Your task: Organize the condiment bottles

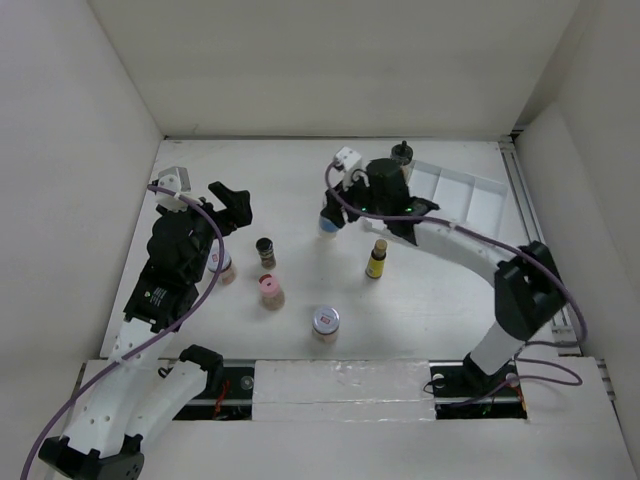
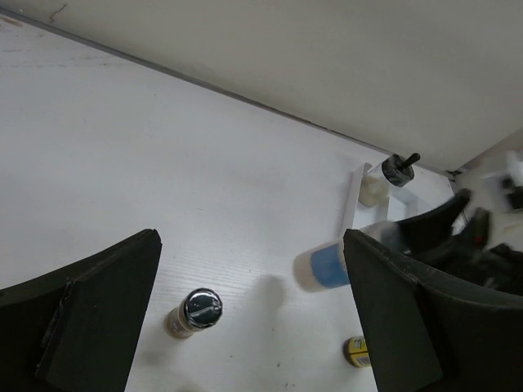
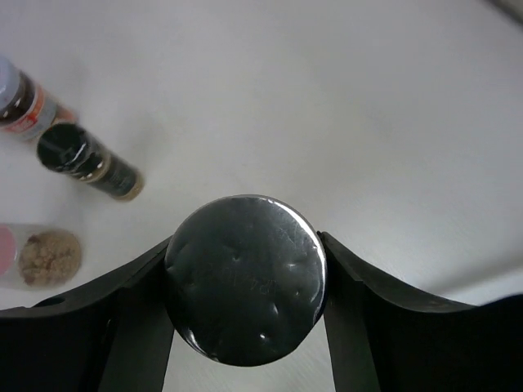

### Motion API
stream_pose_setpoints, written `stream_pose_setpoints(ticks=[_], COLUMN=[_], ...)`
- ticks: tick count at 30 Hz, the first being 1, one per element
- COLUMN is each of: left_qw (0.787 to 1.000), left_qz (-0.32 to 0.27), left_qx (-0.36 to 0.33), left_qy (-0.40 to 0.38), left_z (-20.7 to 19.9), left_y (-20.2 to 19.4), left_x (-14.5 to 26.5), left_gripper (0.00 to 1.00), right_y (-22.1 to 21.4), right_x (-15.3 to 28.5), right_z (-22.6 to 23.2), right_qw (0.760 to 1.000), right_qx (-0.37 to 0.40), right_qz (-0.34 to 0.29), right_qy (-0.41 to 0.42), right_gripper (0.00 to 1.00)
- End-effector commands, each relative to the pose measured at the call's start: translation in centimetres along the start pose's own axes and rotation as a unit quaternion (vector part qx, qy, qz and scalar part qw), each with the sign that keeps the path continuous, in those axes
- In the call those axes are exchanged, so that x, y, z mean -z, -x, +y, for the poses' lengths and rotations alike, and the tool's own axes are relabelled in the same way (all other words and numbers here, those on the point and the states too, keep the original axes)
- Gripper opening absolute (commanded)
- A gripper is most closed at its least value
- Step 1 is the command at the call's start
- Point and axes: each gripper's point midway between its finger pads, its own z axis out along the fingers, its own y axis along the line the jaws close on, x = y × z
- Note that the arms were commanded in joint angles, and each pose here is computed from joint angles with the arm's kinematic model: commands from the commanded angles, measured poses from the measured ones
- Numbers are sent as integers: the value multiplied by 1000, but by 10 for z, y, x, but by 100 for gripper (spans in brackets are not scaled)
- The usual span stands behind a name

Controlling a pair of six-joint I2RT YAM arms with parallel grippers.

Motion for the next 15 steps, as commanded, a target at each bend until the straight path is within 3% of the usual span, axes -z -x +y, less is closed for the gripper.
stream_pose_setpoints(ticks=[1,2,9,15], left_qw=[999,999,1000,1000], left_qz=[-25,-25,-24,-17], left_qx=[6,6,6,4], left_qy=[-19,-19,-19,-20], left_z=[-10,-10,-9,-10], left_y=[16,16,15,12], left_x=[0,0,0,-2], left_gripper=[90,90,90,90], right_y=[128,123,74,43], right_x=[95,113,182,183], right_z=[-69,-103,-208,-273], right_qw=[967,959,918,908], right_qx=[-4,-13,-81,-106], right_qz=[-225,-228,-199,-166], right_qy=[-124,-170,-333,-370], right_gripper=[42,42,42,42])
